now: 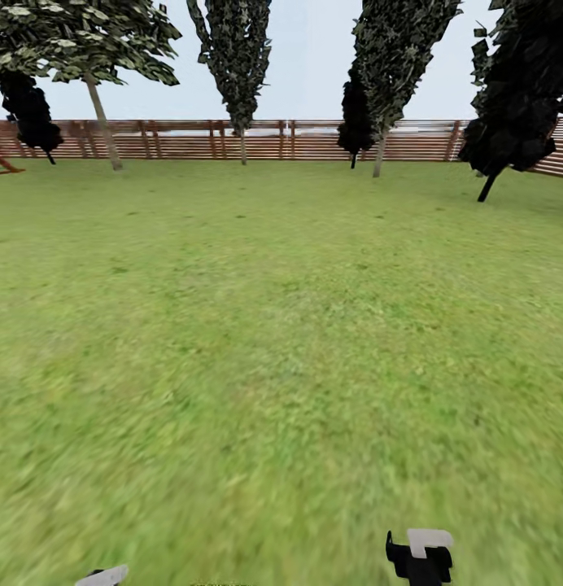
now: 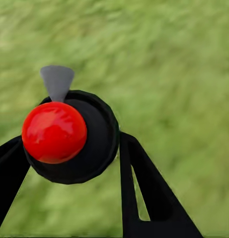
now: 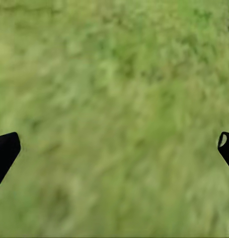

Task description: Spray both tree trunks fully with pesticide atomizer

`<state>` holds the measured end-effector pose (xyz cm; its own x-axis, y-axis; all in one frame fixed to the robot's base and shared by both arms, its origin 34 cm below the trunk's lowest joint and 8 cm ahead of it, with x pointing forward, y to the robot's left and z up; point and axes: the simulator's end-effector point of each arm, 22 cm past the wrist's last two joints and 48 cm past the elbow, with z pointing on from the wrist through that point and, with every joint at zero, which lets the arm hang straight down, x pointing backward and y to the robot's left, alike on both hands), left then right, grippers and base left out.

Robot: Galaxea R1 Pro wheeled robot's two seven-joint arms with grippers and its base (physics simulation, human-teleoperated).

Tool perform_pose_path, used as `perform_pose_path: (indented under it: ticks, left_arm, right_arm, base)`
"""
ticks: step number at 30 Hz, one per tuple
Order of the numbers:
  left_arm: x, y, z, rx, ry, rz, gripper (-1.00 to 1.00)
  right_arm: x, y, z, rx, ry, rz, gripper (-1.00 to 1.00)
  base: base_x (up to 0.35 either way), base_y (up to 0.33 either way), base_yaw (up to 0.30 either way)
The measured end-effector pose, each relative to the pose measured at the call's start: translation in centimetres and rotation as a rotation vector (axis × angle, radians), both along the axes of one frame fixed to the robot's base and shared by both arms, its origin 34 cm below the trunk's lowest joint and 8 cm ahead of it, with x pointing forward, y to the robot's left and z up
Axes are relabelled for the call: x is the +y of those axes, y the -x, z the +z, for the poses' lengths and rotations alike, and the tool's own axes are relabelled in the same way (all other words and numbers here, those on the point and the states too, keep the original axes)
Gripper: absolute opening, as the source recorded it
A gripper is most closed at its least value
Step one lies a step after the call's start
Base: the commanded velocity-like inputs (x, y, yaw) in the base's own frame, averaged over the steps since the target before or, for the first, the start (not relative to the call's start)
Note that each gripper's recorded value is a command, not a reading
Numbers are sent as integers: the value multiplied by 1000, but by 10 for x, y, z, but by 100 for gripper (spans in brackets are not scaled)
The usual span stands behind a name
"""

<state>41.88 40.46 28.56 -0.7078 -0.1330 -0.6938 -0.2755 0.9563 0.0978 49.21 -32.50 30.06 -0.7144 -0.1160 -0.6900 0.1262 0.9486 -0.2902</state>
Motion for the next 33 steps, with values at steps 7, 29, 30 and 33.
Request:
perform_pose_path:
  ticks: [7,29,30,33]
  left_arm:
    - [1,1,0,-1,0,8,-100]
    - [0,1,0,1,1,4,-100]
    - [0,1,0,1,2,4,-100]
    - [0,1,0,2,2,4,-100]
  right_arm:
    - [0,0,0,0,0,0,100]
    - [0,0,0,0,0,0,100]
    - [0,0,0,0,0,0,100]
    - [0,0,0,0,0,0,100]
  base:
    - [101,75,279]
    - [177,177,279]
    - [4,4,279]
    - [1,1,279]
